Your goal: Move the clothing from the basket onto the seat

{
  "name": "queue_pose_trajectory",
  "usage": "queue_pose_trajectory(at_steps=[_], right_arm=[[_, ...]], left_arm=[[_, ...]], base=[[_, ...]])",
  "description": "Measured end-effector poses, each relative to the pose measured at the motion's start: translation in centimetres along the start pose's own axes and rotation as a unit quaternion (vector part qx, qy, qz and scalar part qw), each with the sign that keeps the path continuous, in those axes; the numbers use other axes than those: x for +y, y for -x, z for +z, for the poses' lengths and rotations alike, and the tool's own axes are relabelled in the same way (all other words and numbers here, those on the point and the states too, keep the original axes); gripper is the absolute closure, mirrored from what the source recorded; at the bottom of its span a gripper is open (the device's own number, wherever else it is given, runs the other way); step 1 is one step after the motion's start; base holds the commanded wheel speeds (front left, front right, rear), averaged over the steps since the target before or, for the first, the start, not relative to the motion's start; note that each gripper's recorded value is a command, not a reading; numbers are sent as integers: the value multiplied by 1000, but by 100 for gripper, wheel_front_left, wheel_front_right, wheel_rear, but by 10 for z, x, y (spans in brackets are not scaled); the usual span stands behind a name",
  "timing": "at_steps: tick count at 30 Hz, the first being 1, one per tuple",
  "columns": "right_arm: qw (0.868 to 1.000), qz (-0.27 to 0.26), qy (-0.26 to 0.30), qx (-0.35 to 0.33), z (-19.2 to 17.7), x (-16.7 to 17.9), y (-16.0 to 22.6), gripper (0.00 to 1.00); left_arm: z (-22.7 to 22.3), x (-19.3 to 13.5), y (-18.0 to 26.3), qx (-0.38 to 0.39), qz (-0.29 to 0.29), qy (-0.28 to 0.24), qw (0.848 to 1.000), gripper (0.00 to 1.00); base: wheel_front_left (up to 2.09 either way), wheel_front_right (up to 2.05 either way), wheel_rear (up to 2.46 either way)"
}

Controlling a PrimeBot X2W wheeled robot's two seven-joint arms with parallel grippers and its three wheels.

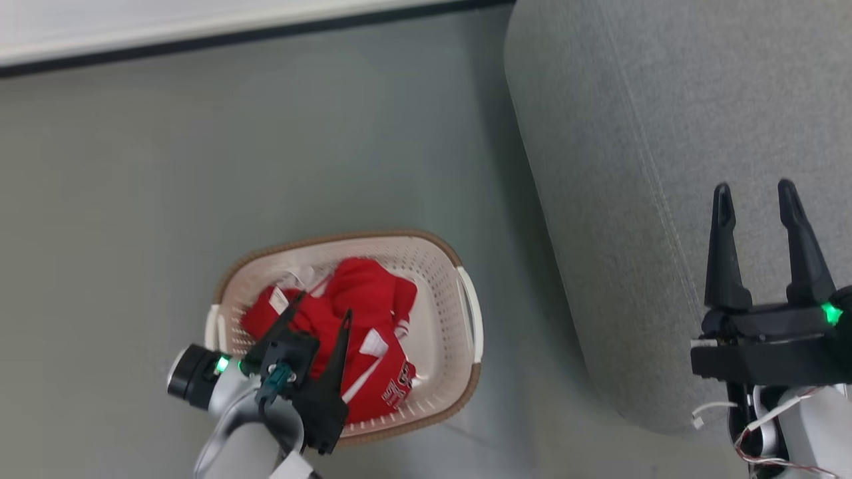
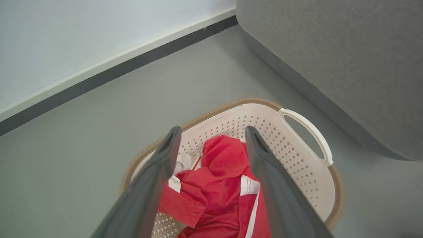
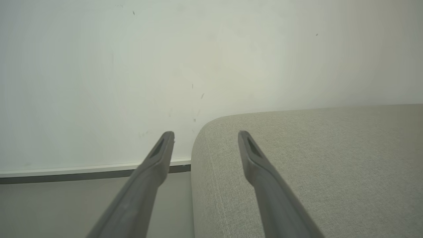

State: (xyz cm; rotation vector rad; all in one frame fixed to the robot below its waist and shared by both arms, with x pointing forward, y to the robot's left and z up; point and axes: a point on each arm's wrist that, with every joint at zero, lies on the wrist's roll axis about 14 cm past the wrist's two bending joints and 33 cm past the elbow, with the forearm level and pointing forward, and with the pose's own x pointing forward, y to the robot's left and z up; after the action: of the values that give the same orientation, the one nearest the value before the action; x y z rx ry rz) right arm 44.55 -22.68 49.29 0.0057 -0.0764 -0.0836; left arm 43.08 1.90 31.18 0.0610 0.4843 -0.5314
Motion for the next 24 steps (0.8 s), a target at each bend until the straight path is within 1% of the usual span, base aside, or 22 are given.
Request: queue_pose_trajectory(at_steps=[7,13,24], right_arm=[[1000,3,5,-2,-9,1,-17,0],[1000,6,14,-1,-20,1,-32,0],[1000,16,24,-1,-45,6,-56,0]], left_arm=[[-30,-12,-32,52,-38,-14,998,0],[-65,-18,-50,99,-56,-12,993,0],[-105,-7,-86,145,-65,-18,987,0]], base=[[0,0,0],[0,0,0],[0,0,0]])
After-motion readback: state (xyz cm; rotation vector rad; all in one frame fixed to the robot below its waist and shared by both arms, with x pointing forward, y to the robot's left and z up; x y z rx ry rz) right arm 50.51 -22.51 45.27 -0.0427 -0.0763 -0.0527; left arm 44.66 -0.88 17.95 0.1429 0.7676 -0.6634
